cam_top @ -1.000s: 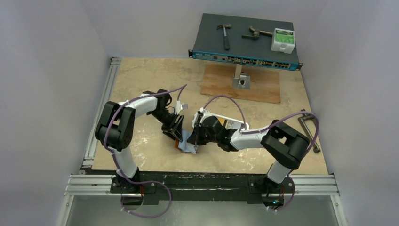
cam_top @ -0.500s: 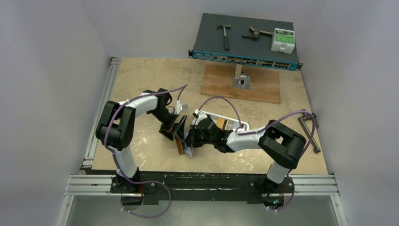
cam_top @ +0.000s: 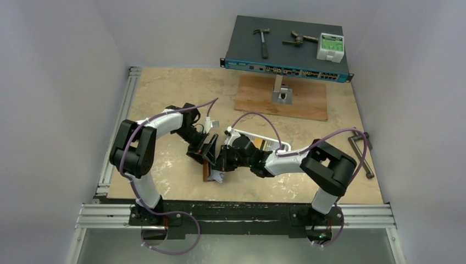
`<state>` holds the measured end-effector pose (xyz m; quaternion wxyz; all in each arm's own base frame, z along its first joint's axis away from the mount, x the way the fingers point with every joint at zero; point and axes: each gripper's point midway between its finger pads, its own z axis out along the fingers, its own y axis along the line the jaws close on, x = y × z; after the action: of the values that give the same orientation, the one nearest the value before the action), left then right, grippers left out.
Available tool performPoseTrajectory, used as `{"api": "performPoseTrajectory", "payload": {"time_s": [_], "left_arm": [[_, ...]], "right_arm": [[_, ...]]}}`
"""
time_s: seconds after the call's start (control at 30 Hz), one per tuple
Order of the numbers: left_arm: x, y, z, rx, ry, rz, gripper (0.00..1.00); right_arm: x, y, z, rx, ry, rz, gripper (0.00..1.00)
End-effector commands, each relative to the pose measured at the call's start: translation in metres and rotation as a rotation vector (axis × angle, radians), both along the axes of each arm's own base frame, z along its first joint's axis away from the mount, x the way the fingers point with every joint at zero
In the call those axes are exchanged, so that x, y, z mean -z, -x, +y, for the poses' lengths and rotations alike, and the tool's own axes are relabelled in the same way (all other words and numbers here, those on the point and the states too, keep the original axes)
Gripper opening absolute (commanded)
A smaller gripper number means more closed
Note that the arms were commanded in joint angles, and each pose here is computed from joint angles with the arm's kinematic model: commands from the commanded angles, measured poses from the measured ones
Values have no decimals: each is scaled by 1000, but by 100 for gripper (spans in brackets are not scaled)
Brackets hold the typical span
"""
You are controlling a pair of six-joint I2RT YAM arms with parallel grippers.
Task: Put the credit cards into the card holder
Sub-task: Open the card holder at the center of the board.
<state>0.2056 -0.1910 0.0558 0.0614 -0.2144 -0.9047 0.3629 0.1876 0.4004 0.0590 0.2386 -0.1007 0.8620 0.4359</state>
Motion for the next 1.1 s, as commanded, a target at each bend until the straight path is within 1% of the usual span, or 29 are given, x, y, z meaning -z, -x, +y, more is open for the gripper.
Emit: {"api": "performPoseTrajectory", "payload": {"time_s": [0.0,0.13,0.23,0.33,0.43,0.6,0.67,0.8,0.93,1.0,1.07], "left_arm": [[-19,-5,-7,-15,68,-74,100],[-23,-4,-9,-5,80,-86,100],[-26,0,-12,38,84,-111,100],[-27,0,-9,79,60,-146,99],[-21,1,2,144,-36,-194,100],[-15,-5,25,181,-175,-268,100],[-17,-5,29,182,-195,-288,100],[-30,4,22,167,-178,-288,100],[-40,24,-6,167,-118,-273,100],[-40,23,-15,143,-74,-290,100],[-40,18,-16,144,-71,-323,100]], "right_arm": [[-20,-1,12,-21,-132,20,0],[-12,-1,7,0,-153,73,0],[-7,-6,2,31,-210,128,0],[-3,-10,0,43,-266,172,0],[-7,-13,3,38,-296,164,0],[-2,-17,0,50,-253,141,0],[2,-19,-3,65,-225,134,0],[8,-19,-6,71,-191,119,0],[7,-15,-4,54,-203,115,0],[2,-14,-3,38,-217,100,0],[0,-15,-3,33,-213,85,0]]}}
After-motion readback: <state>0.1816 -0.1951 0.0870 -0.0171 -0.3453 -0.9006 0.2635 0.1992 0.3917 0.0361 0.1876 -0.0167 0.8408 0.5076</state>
